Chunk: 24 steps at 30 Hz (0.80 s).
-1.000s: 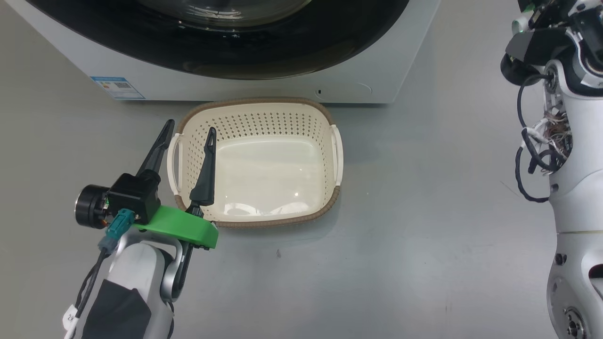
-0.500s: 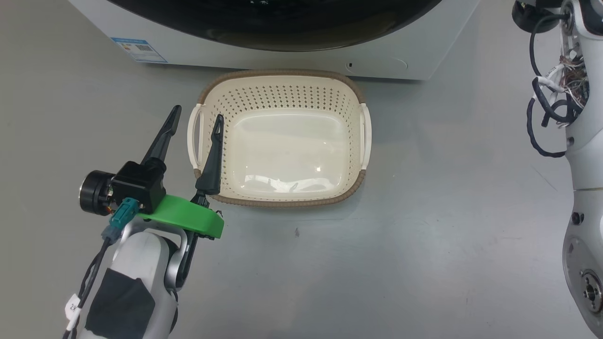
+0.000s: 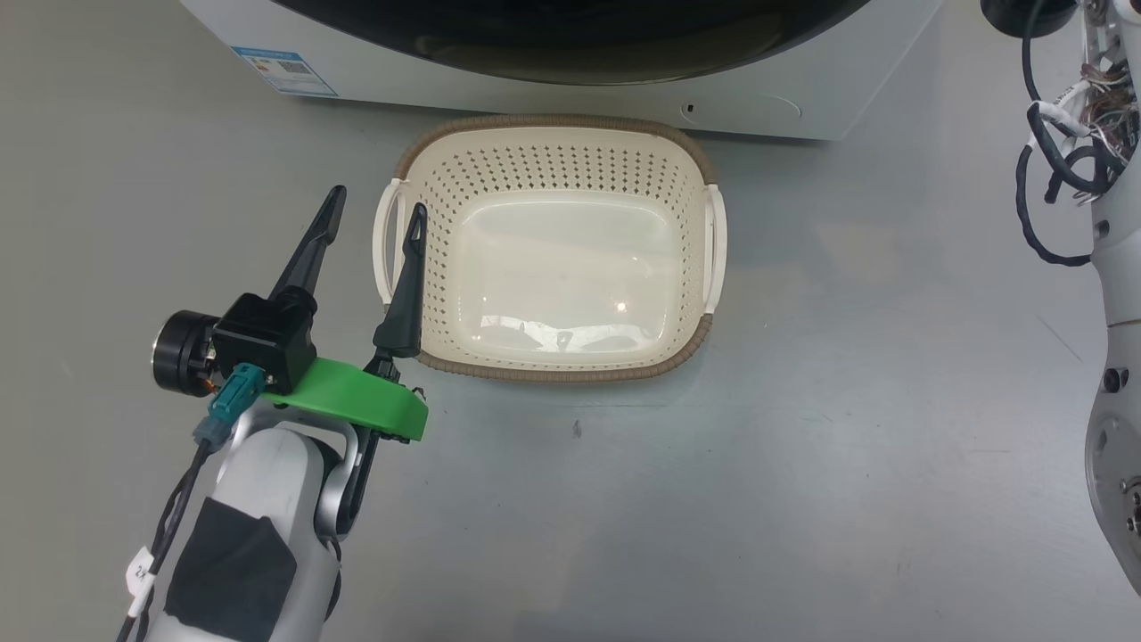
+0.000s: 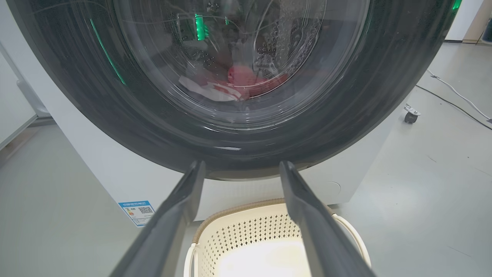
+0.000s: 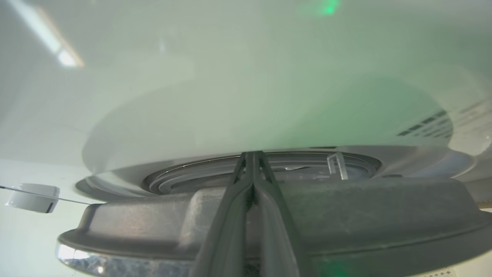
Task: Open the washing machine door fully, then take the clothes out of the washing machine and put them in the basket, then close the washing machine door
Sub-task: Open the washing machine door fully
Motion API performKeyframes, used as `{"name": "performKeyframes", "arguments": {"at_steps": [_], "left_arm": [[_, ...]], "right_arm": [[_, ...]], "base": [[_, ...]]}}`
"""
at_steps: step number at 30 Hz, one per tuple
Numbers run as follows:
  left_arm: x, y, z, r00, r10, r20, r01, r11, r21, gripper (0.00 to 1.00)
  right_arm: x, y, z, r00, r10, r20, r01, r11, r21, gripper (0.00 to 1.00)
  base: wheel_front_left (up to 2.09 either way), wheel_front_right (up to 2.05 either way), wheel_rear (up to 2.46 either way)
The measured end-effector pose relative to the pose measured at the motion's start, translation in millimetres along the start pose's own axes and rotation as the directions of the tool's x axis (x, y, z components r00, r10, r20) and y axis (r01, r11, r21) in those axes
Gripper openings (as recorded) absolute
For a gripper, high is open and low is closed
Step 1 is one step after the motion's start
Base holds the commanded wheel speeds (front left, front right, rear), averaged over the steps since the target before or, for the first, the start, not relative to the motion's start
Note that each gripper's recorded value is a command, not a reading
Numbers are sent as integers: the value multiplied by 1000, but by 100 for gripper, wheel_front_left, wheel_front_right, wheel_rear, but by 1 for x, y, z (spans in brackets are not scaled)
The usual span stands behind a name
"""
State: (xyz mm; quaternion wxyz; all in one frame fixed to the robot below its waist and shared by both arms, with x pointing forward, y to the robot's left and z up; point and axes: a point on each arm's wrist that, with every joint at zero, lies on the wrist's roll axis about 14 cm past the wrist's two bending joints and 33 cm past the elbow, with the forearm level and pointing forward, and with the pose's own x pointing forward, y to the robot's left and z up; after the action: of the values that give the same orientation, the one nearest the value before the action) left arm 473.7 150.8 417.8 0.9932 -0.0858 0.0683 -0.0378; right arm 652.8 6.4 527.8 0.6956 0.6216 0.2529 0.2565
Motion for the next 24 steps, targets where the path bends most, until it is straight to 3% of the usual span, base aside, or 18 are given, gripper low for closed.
{"name": "performKeyframes", "arguments": {"at_steps": [24], "left_arm": [[3,-9,12,999,-21,28,21,1000,6,100]], "right_arm": [[-18,4,-20,988,40,-149,-36,999,33,0]], "base": [[0,0,0]]}}
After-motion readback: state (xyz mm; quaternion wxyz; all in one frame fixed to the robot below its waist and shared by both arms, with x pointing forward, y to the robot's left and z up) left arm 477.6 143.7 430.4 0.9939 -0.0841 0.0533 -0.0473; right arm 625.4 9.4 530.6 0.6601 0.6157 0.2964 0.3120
